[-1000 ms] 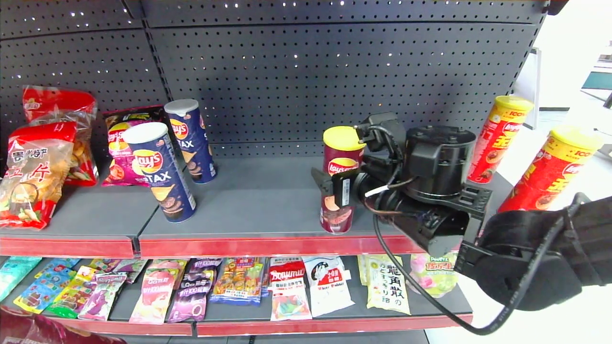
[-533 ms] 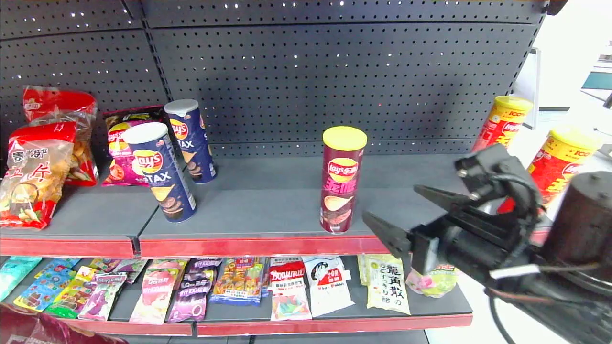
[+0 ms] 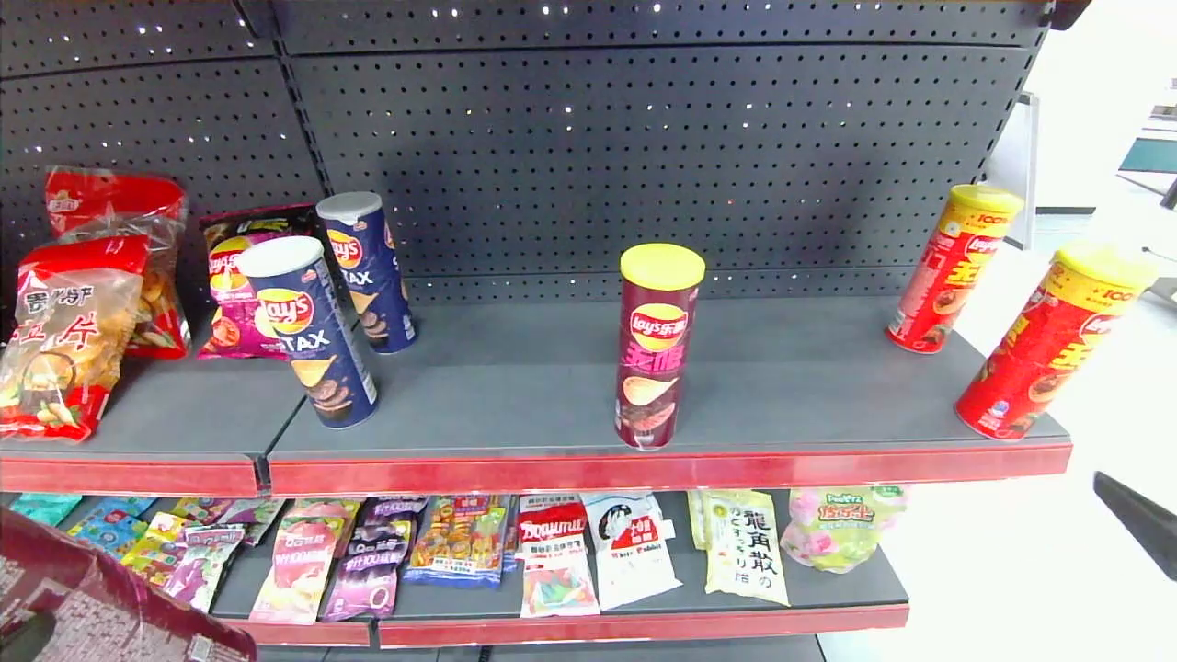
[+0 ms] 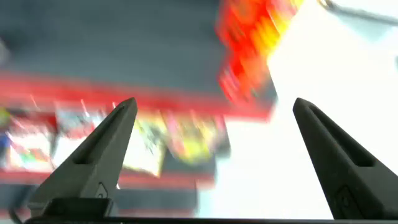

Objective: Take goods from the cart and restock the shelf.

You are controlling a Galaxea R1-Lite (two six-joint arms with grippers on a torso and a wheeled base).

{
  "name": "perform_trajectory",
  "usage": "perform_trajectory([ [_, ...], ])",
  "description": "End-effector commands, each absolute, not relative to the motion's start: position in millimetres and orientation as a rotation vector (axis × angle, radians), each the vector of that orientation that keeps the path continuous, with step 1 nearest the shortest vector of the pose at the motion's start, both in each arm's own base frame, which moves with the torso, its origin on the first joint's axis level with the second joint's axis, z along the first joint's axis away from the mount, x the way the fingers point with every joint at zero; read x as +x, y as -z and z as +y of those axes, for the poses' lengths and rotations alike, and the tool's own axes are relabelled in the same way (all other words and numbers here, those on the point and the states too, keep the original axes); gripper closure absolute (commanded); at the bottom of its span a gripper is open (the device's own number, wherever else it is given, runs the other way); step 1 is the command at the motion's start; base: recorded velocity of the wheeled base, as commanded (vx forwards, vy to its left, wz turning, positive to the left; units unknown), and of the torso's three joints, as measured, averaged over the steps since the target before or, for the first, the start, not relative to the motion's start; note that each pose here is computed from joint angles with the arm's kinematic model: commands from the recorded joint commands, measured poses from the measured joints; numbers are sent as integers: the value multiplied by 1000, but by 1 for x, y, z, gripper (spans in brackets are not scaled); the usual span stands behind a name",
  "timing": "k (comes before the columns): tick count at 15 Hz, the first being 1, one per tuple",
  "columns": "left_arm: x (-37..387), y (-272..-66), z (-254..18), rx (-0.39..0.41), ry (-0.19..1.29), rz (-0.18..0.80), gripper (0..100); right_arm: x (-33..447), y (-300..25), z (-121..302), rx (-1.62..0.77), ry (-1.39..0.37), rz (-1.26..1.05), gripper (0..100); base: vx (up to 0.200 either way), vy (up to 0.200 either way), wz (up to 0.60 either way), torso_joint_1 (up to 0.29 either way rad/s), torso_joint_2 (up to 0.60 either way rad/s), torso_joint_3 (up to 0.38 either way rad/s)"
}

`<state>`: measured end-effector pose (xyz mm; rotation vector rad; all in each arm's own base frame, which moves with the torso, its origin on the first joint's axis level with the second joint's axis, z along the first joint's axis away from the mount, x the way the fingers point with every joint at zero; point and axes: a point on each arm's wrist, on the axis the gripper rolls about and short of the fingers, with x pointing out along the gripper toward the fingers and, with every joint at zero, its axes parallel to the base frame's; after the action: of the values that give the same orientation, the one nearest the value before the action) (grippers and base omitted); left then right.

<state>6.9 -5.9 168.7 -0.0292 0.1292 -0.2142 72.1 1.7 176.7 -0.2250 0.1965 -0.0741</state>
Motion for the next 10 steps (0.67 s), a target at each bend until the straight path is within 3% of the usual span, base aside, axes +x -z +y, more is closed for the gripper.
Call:
perform_trajectory([
  [1, 16, -170, -6, -41, 250, 178, 100, -18, -161, -1, -240, 174, 159, 0, 0, 0, 0, 0, 0, 0],
  [4, 21, -175, -6, -46, 273, 195, 100, -28, -163, 0, -301, 172, 176, 0, 0, 0, 0, 0, 0, 0],
  [7, 31, -194, -5, -42, 272, 181, 100, -30, -159, 0, -328, 170, 177, 0, 0, 0, 0, 0, 0, 0],
  [10, 39, -206, -5, -18, 273, 173, 100, -31, -152, 0, -331, 170, 179, 0, 0, 0, -600, -1, 2, 4],
])
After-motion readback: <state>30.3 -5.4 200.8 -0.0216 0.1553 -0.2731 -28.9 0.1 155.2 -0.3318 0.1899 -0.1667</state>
